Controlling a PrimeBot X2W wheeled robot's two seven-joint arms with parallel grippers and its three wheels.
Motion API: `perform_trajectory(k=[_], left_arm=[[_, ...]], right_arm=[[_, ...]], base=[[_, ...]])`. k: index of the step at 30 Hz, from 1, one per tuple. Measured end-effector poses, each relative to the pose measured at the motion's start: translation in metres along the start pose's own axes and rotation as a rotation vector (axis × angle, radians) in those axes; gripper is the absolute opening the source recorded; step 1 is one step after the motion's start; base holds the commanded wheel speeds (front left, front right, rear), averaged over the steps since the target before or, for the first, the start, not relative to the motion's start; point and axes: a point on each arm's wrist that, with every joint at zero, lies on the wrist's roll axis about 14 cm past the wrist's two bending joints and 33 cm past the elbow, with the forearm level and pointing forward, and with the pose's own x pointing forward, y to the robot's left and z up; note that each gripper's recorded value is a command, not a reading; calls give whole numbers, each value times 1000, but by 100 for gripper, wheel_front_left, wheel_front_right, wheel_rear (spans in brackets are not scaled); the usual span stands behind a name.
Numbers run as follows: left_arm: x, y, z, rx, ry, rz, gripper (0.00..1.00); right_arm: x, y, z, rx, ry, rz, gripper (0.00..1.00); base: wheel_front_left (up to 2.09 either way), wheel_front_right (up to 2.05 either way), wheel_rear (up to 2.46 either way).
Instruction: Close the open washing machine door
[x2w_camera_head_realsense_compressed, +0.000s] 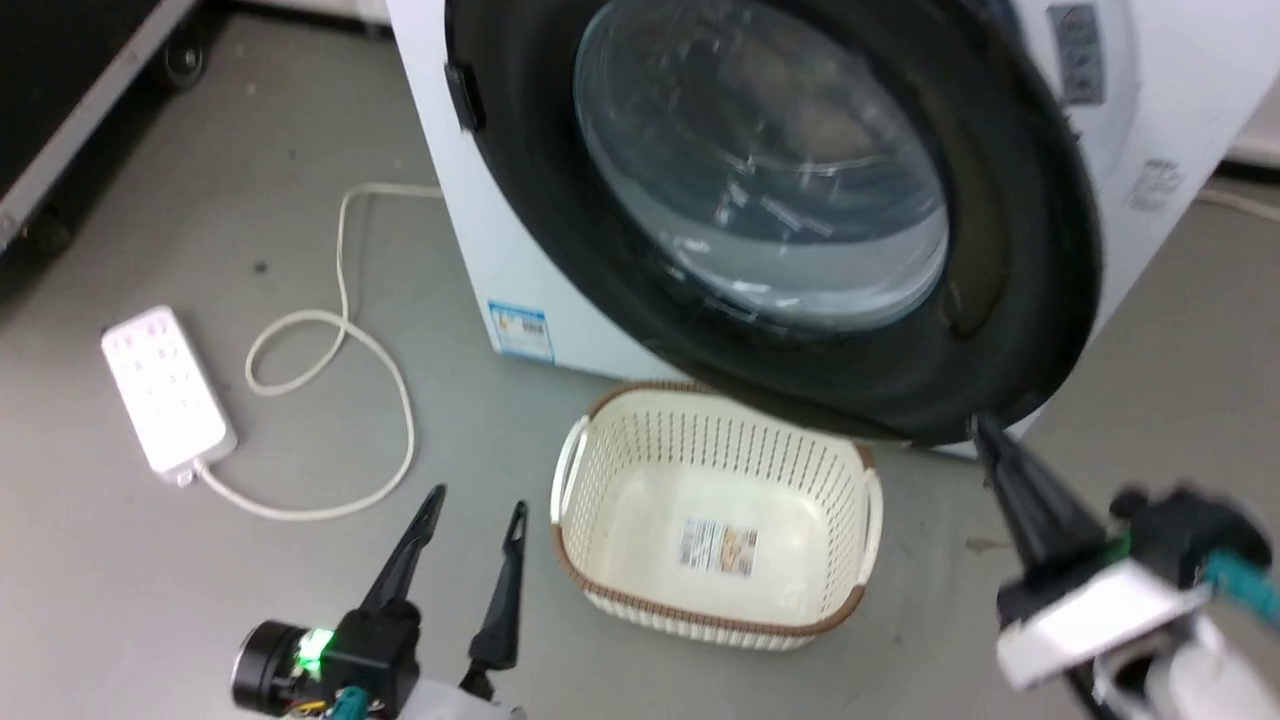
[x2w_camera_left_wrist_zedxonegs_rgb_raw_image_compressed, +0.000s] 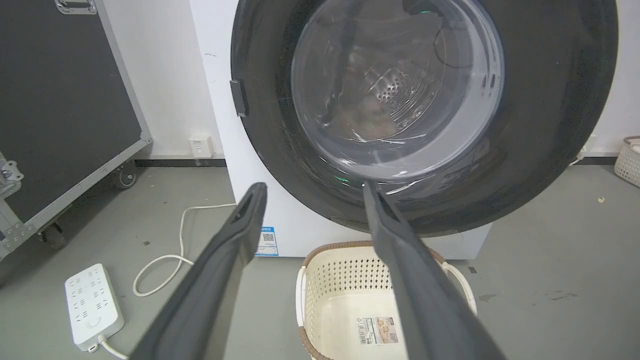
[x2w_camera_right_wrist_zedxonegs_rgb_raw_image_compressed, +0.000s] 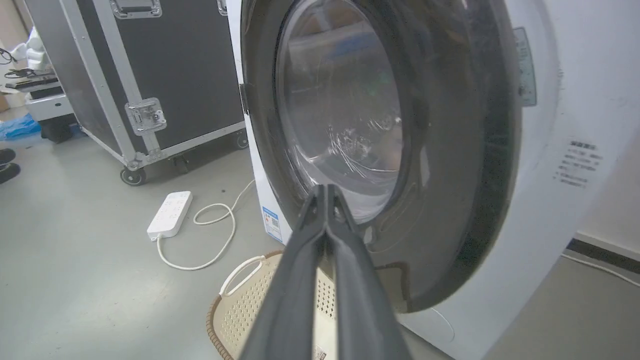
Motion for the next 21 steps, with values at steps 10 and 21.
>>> perform_trajectory(k=[10, 21], left_arm=[[22, -5, -13, -9, 30, -1, 100], [38, 0, -27, -7, 62, 22, 100]], right_arm=[[73, -36, -1, -53, 55, 64, 0], [134, -81, -10, -34, 93, 26, 0]], base=[[0, 0, 0], [0, 0, 0]])
